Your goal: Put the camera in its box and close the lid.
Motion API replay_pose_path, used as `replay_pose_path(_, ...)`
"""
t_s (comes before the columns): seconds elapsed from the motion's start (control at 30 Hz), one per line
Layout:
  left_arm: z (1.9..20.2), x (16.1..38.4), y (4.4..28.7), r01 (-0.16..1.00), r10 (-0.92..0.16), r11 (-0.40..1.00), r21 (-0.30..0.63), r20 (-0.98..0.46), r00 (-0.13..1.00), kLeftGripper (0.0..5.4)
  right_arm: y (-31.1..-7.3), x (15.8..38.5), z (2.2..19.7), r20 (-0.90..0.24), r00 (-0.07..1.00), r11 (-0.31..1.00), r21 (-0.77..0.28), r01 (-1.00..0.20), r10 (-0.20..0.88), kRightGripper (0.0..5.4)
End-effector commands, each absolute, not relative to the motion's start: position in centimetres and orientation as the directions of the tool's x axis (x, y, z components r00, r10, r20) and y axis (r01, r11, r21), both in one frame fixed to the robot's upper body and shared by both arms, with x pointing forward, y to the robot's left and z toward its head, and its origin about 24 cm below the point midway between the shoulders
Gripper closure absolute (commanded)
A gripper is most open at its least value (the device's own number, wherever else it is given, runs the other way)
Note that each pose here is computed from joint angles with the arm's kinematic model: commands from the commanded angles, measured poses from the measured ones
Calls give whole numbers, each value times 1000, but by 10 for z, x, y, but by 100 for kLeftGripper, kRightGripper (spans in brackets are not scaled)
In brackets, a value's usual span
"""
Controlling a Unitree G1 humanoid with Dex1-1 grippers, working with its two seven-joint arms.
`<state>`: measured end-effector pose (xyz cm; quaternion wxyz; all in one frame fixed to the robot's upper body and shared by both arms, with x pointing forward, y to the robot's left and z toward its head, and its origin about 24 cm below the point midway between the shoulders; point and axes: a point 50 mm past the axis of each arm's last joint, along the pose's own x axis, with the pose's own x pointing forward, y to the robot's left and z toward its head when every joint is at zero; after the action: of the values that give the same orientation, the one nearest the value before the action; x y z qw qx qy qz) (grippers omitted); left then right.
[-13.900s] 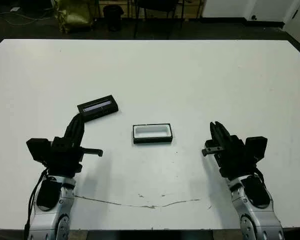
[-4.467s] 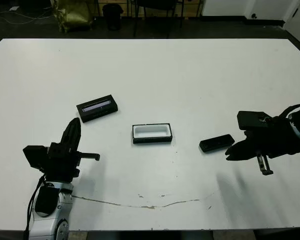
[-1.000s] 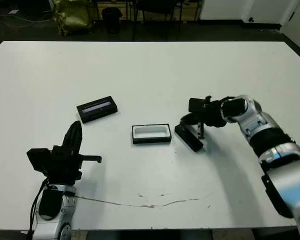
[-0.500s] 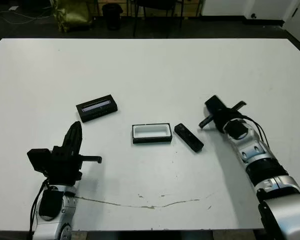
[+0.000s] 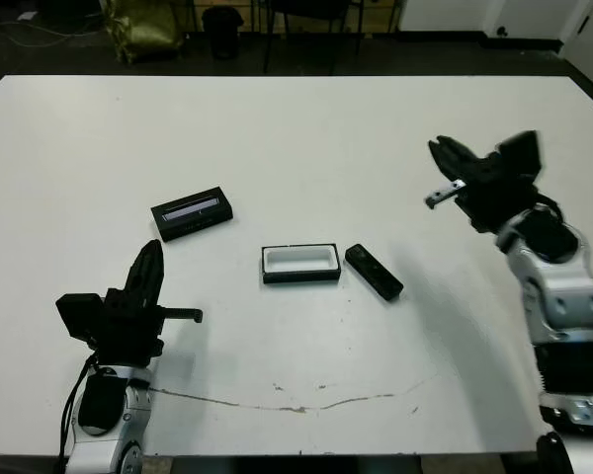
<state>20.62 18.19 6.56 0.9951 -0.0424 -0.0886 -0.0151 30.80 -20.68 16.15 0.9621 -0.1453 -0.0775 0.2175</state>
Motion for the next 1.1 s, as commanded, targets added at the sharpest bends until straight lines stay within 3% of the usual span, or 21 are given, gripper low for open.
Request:
replay_pose_path(0.03, 61, 205, 184, 29, -17, 997, -77, 148, 989, 538, -211, 288, 157, 46, 880, 849, -292, -440, 472, 540)
replay_pose_path(0.17, 61, 205, 184, 29, -17, 997, -78, 148, 989, 538, -207, 267, 145, 78, 847, 828, -274, -489, 526, 540)
replay_pose_path(0.37, 61, 205, 183, 32, -19, 996, -88, 139, 990, 538, -200, 239, 130, -23, 850, 814, -275, -511, 526, 540)
replay_pose_path(0.73, 61, 205, 184, 30, -18, 996, -87, 133, 991, 538, -192, 221, 126, -52, 845, 810, -261, -526, 532, 540)
replay_pose_path(0.87, 61, 205, 184, 40, -27, 995, -90, 141, 990, 538, -191, 222, 116, -79, 841, 804, -256, -536, 536, 540)
replay_pose_path(1.1, 60, 205, 184, 31, -20, 996, -79, 142, 990, 540, -192, 228, 90, -129, 834, 792, -263, -550, 536, 417)
